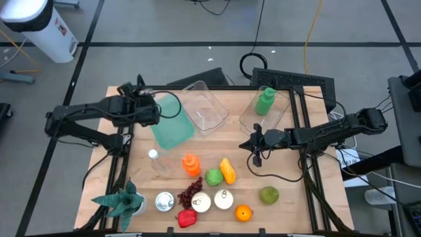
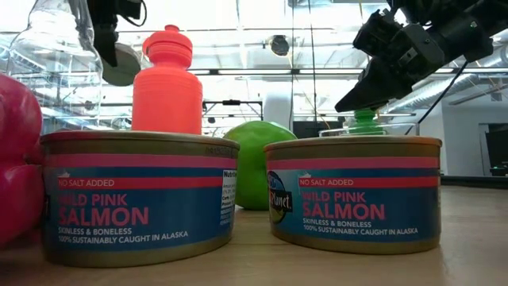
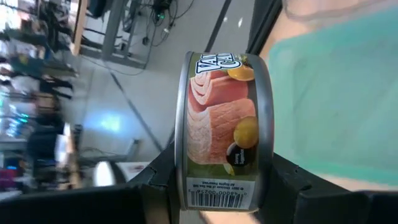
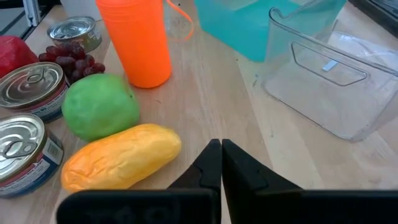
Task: Pick & Place Food Item
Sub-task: Put the green tuna can into the green bin
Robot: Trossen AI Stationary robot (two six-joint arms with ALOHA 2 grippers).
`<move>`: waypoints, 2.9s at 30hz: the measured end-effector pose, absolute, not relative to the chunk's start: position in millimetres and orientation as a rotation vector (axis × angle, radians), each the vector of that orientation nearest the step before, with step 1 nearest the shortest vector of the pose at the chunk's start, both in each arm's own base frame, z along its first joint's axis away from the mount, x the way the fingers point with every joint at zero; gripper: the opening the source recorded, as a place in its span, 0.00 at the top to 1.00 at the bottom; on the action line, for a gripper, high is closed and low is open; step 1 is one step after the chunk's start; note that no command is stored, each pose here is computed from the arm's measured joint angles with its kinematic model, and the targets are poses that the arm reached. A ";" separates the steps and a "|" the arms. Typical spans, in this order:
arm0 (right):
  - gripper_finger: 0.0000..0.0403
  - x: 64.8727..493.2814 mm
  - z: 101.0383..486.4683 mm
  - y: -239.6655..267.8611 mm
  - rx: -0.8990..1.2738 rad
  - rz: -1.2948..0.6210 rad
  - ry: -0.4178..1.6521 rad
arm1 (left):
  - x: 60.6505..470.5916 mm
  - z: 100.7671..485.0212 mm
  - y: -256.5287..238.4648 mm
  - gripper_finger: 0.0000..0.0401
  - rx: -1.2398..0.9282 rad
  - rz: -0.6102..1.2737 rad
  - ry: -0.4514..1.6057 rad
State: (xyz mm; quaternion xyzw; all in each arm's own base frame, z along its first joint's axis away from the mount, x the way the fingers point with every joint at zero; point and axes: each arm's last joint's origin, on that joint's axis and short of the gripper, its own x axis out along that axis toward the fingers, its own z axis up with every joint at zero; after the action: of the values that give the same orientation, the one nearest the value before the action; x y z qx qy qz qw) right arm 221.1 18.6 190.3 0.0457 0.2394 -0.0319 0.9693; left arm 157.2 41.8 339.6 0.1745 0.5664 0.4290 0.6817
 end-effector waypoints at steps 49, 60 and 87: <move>1.00 222.4 212.4 31.4 0.127 0.171 0.237 | 147.4 231.0 98.5 0.66 0.975 0.329 1.568; 1.00 222.3 211.6 31.2 0.108 0.171 0.243 | 160.3 224.0 84.7 0.66 1.168 0.180 1.508; 1.00 222.3 211.5 31.1 0.107 0.167 0.243 | 172.7 174.1 89.9 0.60 1.234 0.003 1.352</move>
State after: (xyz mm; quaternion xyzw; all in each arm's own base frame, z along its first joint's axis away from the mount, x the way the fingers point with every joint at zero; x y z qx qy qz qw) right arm 222.3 31.1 211.5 0.0532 0.1210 0.0833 0.9877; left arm 172.7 89.9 174.1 0.5343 0.5854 0.0013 0.6098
